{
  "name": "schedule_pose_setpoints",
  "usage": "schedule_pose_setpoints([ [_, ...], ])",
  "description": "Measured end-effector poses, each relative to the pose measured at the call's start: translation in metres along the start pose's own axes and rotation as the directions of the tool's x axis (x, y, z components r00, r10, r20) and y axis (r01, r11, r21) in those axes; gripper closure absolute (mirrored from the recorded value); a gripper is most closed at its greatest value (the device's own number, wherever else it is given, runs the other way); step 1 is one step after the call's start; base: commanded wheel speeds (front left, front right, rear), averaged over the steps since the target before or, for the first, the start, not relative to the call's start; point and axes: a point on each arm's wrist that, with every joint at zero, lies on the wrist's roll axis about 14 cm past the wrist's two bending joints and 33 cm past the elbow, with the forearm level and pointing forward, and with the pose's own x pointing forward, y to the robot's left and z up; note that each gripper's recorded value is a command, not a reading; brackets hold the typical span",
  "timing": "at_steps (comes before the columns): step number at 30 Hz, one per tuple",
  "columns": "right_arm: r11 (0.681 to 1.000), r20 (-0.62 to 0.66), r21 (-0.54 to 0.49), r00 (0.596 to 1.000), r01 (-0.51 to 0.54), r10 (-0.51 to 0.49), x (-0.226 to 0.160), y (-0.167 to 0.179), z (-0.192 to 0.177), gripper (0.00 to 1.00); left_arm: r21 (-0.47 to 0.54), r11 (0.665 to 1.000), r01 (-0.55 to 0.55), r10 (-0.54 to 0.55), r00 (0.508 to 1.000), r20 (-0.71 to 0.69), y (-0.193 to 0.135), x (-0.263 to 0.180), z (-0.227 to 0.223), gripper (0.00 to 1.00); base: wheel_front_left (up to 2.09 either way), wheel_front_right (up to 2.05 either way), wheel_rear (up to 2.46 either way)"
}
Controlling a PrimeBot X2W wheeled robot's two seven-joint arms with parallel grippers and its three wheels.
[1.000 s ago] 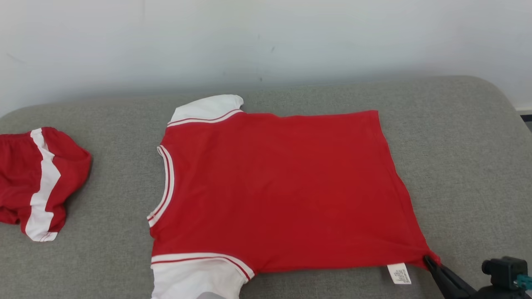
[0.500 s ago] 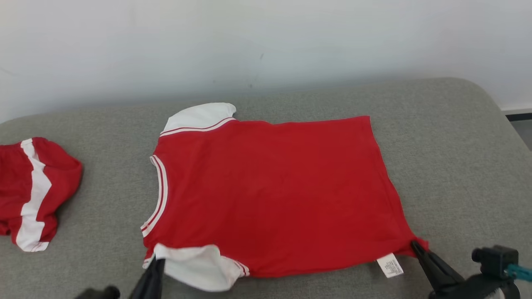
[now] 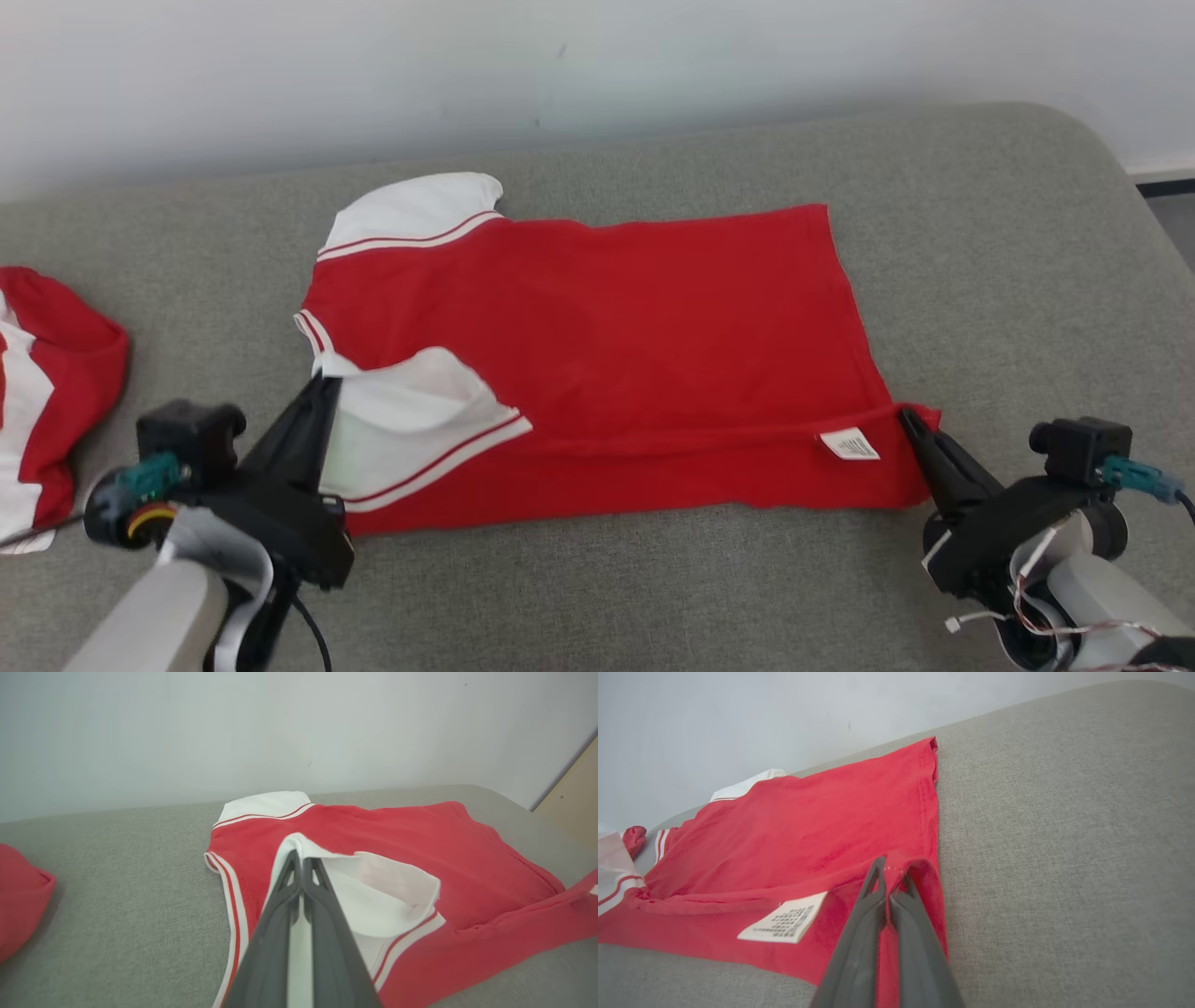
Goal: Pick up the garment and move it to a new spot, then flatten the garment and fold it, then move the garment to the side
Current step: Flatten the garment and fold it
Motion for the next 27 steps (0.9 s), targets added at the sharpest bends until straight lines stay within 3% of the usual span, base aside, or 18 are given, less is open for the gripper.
schedule_pose_setpoints([
  [14,0.999,-0.02,-0.038,0.999,0.032,-0.032,0.04,-0.006,-0.004,1.0,0.061,0.998,0.009,-0.002,0.994,-0.112,0.025,0.058,-0.031,1.0,0.0,0.0,0.0],
  [15,0.999,-0.018,-0.04,0.999,0.035,-0.036,0.041,-0.007,-0.005,0.9,0.074,0.997,0.01,-0.002,0.994,-0.111,0.026,0.06,-0.032,0.84,0.0,0.0,0.0],
  [16,0.998,-0.014,-0.043,0.999,0.039,-0.04,0.041,-0.009,-0.004,0.03,0.085,0.996,0.011,-0.001,0.994,-0.112,0.026,0.061,-0.034,0.0,0.0,0.0,0.0],
  [27,0.991,0.023,-0.127,0.999,0.036,-0.033,0.025,-0.015,0.011,0.0,0.08,0.996,-0.033,0.036,0.999,-0.035,0.031,0.042,-0.021,0.0,0.0,0.0,0.0],
])
